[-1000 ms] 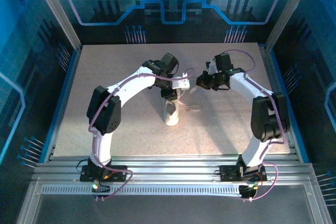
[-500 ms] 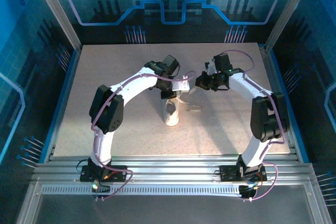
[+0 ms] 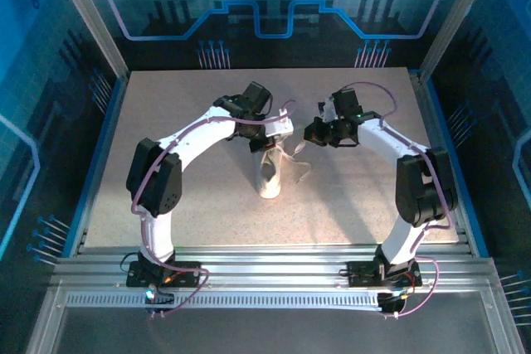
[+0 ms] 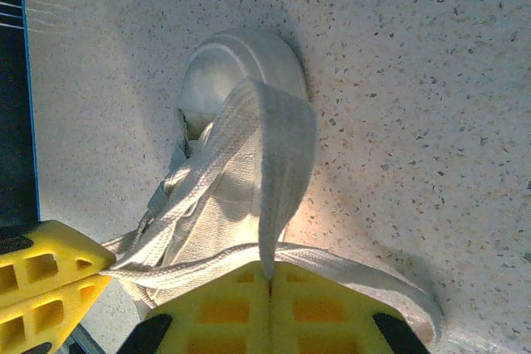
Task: Tie the shoes
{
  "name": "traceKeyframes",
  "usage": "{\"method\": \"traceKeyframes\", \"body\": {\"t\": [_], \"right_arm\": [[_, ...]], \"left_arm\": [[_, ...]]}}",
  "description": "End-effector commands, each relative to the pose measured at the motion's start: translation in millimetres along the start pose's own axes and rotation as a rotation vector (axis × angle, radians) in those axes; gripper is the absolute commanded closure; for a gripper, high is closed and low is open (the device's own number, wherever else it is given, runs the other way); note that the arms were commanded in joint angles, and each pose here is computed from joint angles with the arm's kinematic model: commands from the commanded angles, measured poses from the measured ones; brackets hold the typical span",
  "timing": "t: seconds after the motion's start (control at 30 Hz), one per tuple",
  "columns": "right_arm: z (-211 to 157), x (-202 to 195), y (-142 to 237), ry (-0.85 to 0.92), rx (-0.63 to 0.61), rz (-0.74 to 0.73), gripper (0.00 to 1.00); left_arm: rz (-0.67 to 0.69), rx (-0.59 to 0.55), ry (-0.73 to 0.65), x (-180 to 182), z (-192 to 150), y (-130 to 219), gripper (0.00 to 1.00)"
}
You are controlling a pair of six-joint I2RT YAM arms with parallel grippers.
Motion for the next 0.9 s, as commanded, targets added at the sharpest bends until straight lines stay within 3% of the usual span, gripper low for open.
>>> {"method": "traceKeyframes", "body": {"t": [0.0,0.07,0.17,0.23,0.37,0.6,0.87], "right_arm": [[1,9,7,0.014,-0.016,0.002,1.0],[1,8,8,0.015,-0.014,-0.007,1.0],[1,6,9,0.014,-0.007,-0.028,1.0],[1,6,10,0.017,-0.003,-0.043,1.0],[3,5,11,0.018,0.002,-0.058,1.0],[3,8,12,0.021,-0.018,-0.045,1.0],[1,44,14,0.059,-0.168,0.048,1.0]], "left_arm": [[-0.02,-0.067,0.006,-3,9,11,0.96],[-0.018,-0.065,0.011,-2,9,11,0.96],[-0.011,-0.062,0.012,-2,8,11,0.87],[-0.002,-0.059,0.01,-1,7,11,0.85],[-0.004,-0.055,0.011,0,5,12,1.0],[-0.015,-0.091,0.048,3,7,15,1.0],[-0.033,-0.144,0.208,19,11,15,1.0]]}}
Point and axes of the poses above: each hand's point on the last joint's axis, 136 mm out from that joint toward the fingers, its own y axis back along the fingers, its own x axis along the line the jaws close on, z = x × y, the point moved 7 cm from there along y, back along the fingers, and after that the axes turned 15 degrees about y, right-handed, at the moved point
